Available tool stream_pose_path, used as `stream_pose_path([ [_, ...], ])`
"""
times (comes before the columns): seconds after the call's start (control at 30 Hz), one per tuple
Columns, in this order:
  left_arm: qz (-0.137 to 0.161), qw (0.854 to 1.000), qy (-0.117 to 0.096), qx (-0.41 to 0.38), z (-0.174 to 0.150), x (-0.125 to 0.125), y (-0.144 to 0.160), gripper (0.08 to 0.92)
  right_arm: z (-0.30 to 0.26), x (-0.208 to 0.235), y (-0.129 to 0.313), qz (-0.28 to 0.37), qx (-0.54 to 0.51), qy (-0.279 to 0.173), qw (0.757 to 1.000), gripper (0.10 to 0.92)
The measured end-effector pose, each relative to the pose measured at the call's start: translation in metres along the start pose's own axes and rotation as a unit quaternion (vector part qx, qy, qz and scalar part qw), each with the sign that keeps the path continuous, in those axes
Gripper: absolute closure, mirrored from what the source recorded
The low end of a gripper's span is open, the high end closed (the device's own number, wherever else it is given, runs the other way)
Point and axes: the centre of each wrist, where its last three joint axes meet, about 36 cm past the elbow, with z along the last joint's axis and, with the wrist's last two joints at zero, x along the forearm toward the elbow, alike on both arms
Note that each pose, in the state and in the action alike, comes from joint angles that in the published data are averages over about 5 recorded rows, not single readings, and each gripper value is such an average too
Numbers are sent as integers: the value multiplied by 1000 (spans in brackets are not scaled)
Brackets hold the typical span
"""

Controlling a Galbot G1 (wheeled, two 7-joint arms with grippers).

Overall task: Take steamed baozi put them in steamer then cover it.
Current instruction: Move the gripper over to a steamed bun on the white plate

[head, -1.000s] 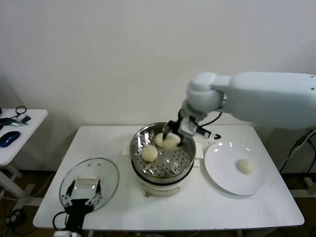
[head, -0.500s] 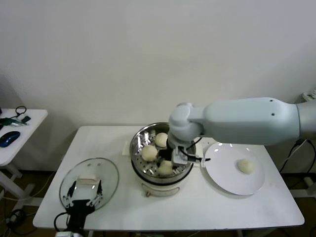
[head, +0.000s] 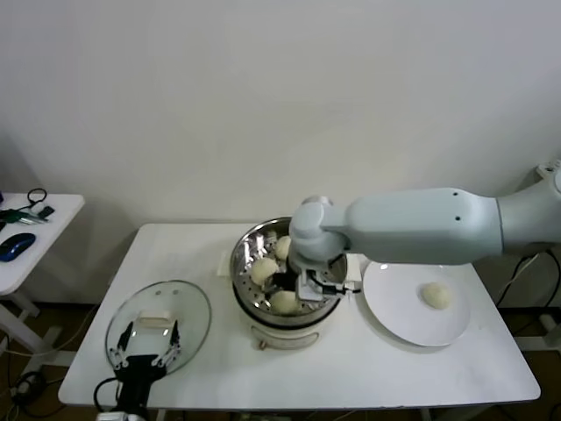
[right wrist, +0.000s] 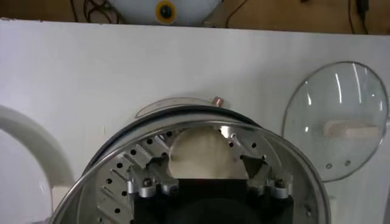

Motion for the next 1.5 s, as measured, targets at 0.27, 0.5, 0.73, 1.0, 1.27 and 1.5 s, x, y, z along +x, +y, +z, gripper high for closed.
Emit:
stream_pose_path([
  [0.27,2,1000,-3,3,-1,-2,-1,177,62,66,51,-29,-154,12,988,199],
  [0.5,2,1000,-4,5,0,-3,-1,177,116,103,160,-32,-361,26,932,200],
  [0.73,4,1000,-1,5,2,-3,-1,177,128,78,280,-35,-523,32,851,200],
  [1.0,1,1000,5,1,5,0,1,177,120,16,358,-50,-611,33,789,200],
  [1.27,-2,1000,11,0,8,4,1,177,116,-28,396,-62,-652,37,754,200],
  [1.5,-3,1000,14,-1,11,5,1,177,114,-55,409,-68,-671,41,737,200],
])
